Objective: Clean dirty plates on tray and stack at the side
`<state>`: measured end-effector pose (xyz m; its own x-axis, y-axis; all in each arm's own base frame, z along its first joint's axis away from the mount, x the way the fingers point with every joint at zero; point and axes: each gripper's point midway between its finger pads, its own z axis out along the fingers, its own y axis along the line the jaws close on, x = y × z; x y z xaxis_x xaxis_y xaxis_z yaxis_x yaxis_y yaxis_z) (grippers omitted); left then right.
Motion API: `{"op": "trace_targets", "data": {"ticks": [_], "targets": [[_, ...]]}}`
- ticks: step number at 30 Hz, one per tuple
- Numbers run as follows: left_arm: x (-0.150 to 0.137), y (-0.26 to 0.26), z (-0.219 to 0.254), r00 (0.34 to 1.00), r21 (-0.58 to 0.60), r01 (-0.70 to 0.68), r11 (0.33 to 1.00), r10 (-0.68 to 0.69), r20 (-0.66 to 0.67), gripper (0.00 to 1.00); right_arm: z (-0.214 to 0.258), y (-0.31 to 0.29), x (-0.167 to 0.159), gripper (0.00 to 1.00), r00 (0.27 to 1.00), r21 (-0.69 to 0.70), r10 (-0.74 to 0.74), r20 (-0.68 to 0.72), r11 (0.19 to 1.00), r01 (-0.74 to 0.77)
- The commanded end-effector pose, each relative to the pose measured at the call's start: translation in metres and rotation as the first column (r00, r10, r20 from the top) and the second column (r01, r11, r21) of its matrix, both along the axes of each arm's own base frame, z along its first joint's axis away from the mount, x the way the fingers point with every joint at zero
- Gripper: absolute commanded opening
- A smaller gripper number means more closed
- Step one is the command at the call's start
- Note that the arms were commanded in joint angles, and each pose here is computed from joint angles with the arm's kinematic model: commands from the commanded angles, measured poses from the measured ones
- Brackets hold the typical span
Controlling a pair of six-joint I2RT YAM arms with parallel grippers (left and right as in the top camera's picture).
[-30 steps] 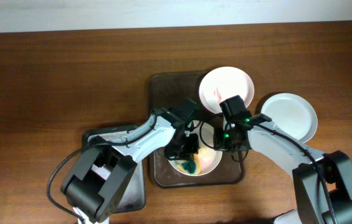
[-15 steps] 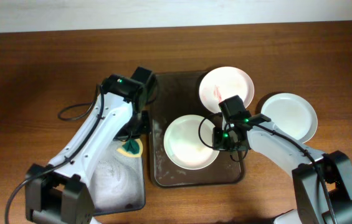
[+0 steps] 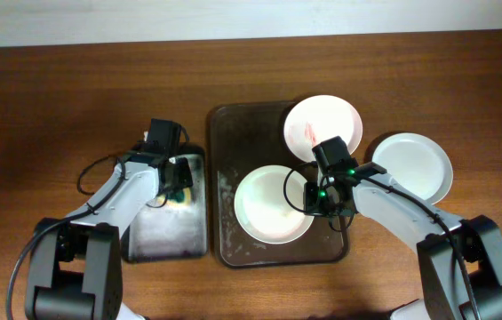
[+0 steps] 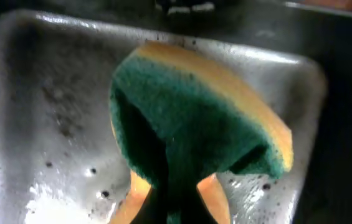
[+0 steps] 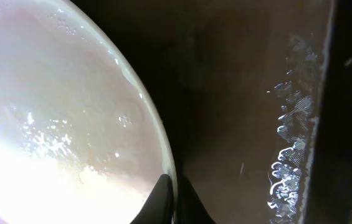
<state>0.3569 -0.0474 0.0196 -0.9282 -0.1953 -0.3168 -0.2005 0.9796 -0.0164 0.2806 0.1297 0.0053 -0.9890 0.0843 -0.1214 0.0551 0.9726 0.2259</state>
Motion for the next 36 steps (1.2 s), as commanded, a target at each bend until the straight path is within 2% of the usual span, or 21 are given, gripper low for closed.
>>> {"op": "trace_targets", "data": {"ticks": [1,2,3,4,5,6,8,11,14,17,18,22,26,29,34,36], "targets": [[0.018,0.005,0.013,0.998,0.026,0.007,1.0,-0.008,0.064,0.0,-0.009,-0.011,-0.005,0.04,1.0,-0.05,0.003,-0.018,0.999,-0.004],[0.017,0.0,0.017,0.999,0.004,0.017,1.0,-0.018,0.045,0.07,-0.009,-0.011,-0.005,0.04,1.0,-0.051,0.01,-0.016,0.999,-0.011],[0.012,-0.004,0.019,1.0,-0.023,0.028,0.999,-0.028,0.015,0.27,-0.008,-0.01,-0.005,0.04,1.0,-0.052,0.028,-0.012,0.998,-0.029],[-0.001,-0.012,0.021,0.998,-0.07,0.042,0.997,-0.046,-0.049,0.64,-0.006,-0.009,-0.003,0.05,0.998,-0.052,0.06,-0.002,0.997,-0.06],[-0.006,-0.014,0.02,0.996,-0.08,0.043,0.996,-0.049,-0.074,0.8,-0.004,-0.009,-0.002,0.04,0.998,-0.051,0.064,0.002,0.997,-0.064],[-0.014,-0.012,0.018,0.993,-0.076,0.041,0.996,-0.049,-0.108,1.0,-0.001,-0.008,0.001,0.04,0.998,-0.049,0.065,0.012,0.997,-0.064],[-0.025,-0.012,0.025,0.987,-0.078,0.039,0.996,-0.05,-0.15,0.99,0.007,-0.006,0.005,0.04,0.997,-0.047,0.077,0.026,0.996,-0.075],[-0.022,-0.012,0.065,0.994,-0.084,0.043,0.996,-0.051,-0.097,0.99,0.041,-0.006,0.019,0.04,0.99,-0.072,0.12,0.074,0.991,-0.114],[-0.025,-0.012,0.086,0.997,-0.089,0.047,0.995,-0.052,-0.057,1.0,0.097,-0.037,0.036,0.04,0.984,-0.259,0.096,0.147,0.964,-0.055],[-0.025,-0.012,0.086,0.997,-0.089,0.047,0.995,-0.052,-0.057,0.99,0.143,-0.04,0.045,0.04,0.966,-0.269,0.107,0.235,0.962,-0.041],[-0.025,-0.012,0.086,0.997,-0.089,0.047,0.995,-0.052,-0.057,0.99,0.159,-0.042,0.046,0.04,0.953,-0.315,0.119,0.28,0.949,-0.026],[-0.025,-0.012,0.086,0.997,-0.089,0.047,0.995,-0.052,-0.057,0.99,0.18,-0.043,0.026,0.04,0.919,-0.621,0.266,0.292,0.783,-0.029],[-0.025,-0.012,0.086,0.997,-0.089,0.047,0.995,-0.052,-0.057,0.99,0.199,-0.018,0.017,0.04,0.852,-0.732,0.402,0.336,0.681,-0.033],[-0.025,-0.012,0.086,0.997,-0.089,0.047,0.995,-0.052,-0.057,0.99,0.224,0.003,0.008,0.04,0.763,-0.814,0.515,0.391,0.58,0.026],[-0.025,-0.012,0.086,0.997,-0.089,0.047,0.995,-0.052,-0.057,0.99,0.258,0.026,-0.005,0.04,0.635,-0.863,0.625,0.454,0.485,0.139],[-0.025,-0.012,0.086,0.997,-0.089,0.047,0.995,-0.052,-0.057,0.99,0.265,0.039,-0.012,0.04,0.589,-0.867,0.661,0.465,0.475,0.15]]}}
